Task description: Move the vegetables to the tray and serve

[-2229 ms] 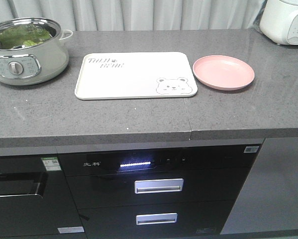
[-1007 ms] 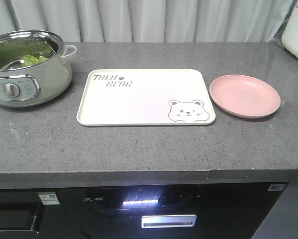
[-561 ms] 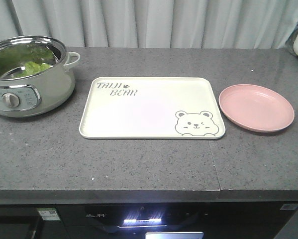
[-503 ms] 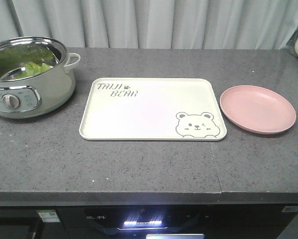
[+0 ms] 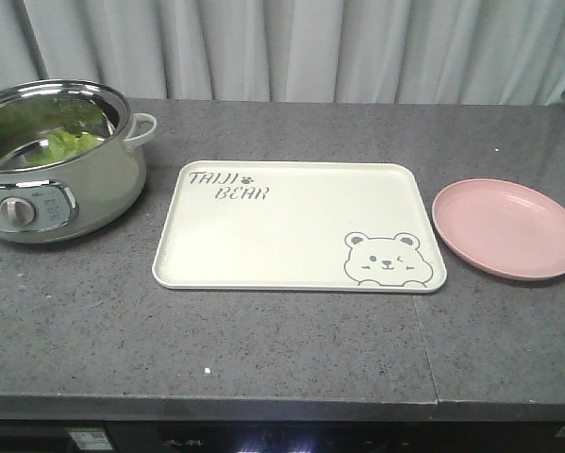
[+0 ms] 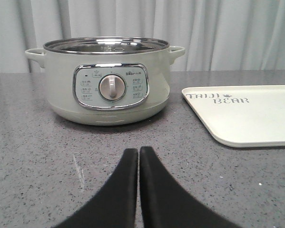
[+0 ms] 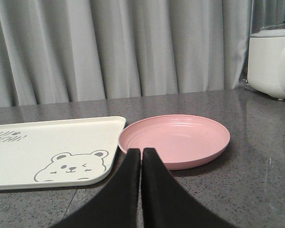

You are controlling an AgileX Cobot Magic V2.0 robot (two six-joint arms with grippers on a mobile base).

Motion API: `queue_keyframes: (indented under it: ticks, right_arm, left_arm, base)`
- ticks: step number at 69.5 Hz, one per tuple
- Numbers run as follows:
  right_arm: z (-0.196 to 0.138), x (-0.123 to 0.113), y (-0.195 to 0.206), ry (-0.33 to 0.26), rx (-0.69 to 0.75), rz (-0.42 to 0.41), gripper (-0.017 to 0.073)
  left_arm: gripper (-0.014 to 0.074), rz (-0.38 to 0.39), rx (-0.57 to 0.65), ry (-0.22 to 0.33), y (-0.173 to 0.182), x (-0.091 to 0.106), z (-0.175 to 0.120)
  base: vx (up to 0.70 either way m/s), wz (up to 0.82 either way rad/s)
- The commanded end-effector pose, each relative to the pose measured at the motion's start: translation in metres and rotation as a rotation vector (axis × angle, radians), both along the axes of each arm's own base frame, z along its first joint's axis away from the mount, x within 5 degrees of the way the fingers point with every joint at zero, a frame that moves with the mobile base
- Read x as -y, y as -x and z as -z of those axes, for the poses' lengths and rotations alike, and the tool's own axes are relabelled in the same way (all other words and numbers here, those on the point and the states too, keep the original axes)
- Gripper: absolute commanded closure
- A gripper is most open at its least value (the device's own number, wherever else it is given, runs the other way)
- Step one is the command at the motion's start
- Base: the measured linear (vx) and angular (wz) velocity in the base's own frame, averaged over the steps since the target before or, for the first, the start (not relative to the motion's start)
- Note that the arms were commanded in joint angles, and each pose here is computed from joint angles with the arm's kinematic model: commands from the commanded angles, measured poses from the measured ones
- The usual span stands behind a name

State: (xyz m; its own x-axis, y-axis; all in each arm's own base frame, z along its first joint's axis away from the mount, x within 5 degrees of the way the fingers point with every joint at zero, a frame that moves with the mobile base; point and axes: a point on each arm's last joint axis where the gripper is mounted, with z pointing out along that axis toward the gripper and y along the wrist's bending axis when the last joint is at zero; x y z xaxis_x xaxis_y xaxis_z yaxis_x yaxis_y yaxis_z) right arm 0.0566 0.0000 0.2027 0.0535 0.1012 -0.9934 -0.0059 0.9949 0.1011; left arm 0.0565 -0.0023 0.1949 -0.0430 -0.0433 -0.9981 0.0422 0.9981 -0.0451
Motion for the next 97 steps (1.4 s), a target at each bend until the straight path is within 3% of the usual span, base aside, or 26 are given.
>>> queue_keyframes:
  ticks: [1,97]
  right_arm:
    - [-0.0019,-0.0003,0.0003,0.006,0.064,-0.001,0.0562]
    - [-0.0020,-0.0003,0.0003,0.006,0.066,-0.001,0.0562]
  left_arm:
    - [0.0599,0.003,0.054,0.010,-0.0006,0.0003,0.0007]
    - [0.0599,0.003,0.054,0.010,-0.0006,0.0003,0.0007]
  base:
    - [0.06,0.02]
    - [0.02,0.00]
